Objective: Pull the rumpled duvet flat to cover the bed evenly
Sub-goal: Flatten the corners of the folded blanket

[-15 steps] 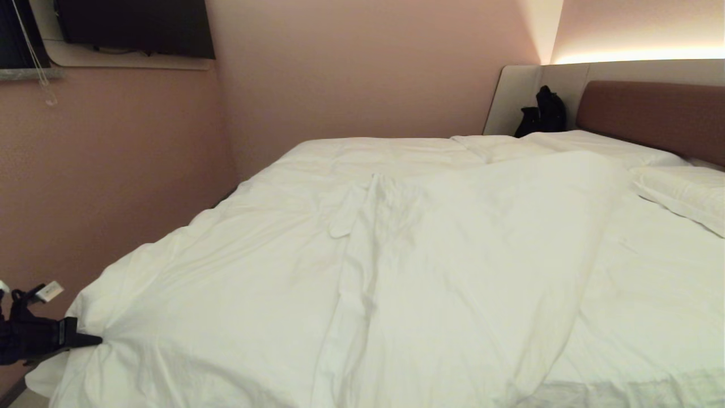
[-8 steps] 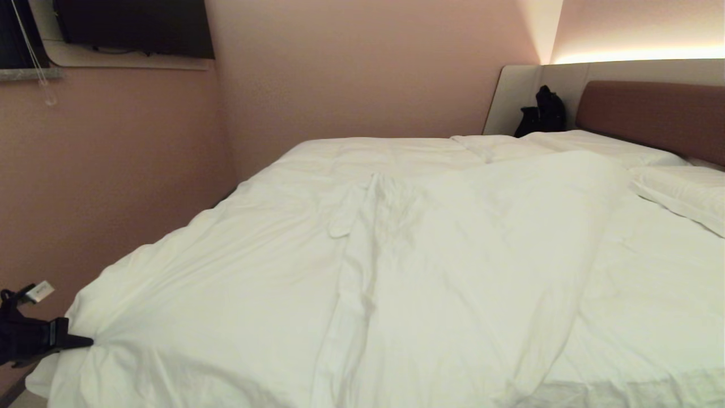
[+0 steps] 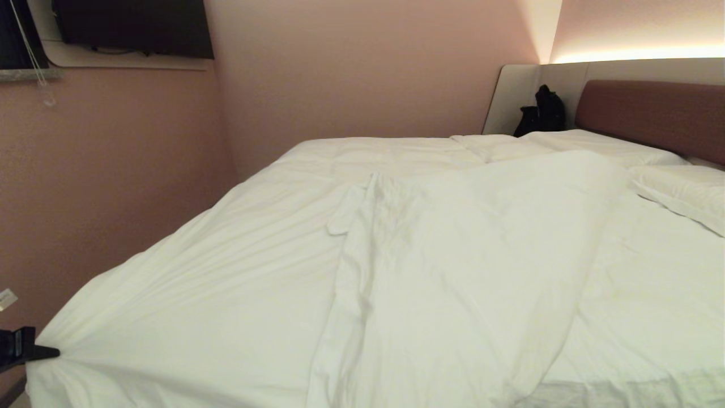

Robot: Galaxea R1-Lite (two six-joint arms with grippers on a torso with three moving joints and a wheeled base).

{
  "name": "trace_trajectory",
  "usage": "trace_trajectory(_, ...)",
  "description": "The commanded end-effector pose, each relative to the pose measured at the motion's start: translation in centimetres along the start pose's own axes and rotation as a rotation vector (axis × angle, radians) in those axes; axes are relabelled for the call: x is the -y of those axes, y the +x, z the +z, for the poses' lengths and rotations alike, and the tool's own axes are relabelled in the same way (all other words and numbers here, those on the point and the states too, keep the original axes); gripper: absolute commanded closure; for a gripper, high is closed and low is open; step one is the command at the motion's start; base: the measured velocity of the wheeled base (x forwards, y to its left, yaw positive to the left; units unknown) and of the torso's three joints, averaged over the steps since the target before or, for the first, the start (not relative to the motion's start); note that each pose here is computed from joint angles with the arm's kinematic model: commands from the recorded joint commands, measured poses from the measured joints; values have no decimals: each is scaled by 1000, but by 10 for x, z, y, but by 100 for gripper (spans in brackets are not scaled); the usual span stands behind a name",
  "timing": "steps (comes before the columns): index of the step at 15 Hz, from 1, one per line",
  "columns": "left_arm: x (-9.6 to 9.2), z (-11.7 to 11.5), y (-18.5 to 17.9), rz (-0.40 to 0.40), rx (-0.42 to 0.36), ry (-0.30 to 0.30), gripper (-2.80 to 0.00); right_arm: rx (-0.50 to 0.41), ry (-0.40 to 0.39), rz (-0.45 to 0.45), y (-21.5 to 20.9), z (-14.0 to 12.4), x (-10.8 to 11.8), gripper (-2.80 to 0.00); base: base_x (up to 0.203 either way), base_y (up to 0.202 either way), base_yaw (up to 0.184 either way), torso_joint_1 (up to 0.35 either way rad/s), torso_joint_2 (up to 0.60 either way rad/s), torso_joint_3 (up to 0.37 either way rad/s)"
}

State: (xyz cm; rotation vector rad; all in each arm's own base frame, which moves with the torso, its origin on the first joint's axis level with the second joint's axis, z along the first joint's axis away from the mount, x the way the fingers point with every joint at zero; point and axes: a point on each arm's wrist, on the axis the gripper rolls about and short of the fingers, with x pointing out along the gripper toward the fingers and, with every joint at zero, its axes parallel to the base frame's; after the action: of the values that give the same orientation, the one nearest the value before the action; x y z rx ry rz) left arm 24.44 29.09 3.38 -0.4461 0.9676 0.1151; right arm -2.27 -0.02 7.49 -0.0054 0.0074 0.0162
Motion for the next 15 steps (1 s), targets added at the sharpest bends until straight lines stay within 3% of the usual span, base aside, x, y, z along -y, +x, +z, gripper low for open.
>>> trace_trajectory(1,-5,-2,-6,18,9,-12,0,0,-1,1,0,0,0,0,0,0,0,0,0,0)
trace_trajectory(15,-13,-8,-4,38,0,-34,0,0,-1,1,0,0,0,0,0,0,0,0,0,0)
